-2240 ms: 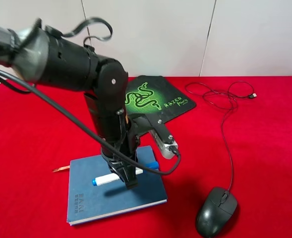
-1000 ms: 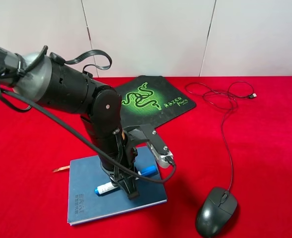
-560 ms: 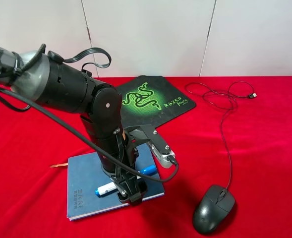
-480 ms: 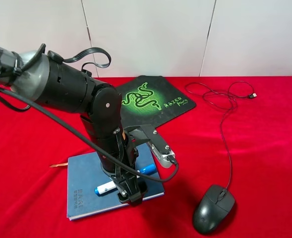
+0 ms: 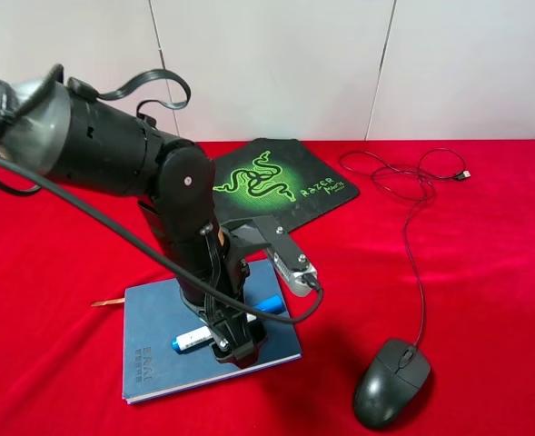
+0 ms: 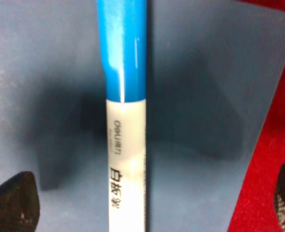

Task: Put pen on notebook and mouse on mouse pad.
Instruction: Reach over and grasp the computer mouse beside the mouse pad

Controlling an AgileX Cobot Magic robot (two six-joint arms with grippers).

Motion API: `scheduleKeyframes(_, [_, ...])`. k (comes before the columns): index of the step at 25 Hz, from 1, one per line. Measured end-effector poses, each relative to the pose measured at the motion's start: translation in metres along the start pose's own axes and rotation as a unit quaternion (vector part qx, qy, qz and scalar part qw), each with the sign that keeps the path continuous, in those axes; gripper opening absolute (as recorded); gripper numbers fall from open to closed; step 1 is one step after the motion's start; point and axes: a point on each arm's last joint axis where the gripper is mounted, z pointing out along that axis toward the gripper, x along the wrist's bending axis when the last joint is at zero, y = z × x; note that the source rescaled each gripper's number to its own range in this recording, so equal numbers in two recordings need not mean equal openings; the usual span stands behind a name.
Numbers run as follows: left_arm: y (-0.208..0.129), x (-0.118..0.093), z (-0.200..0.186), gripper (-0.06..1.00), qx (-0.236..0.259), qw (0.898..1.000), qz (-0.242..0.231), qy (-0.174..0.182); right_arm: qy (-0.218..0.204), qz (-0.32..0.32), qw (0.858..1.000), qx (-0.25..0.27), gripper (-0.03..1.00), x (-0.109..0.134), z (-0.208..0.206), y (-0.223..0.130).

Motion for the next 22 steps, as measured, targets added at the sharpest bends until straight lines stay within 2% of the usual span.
scheduleKeyframes(12, [0.003,-0.006,-0.053,0.95,-0.053,0.999,0.004,0.006,0.000,0.000,1.000,0.000,1.00,0.000,0.000,0.000])
scheduleKeyframes(22, [-0.009,-0.015,-0.124,0.95,-0.111,0.993,-0.035,0.021,0.000,0.000,1.000,0.000,1.00,0.000,0.000,0.000])
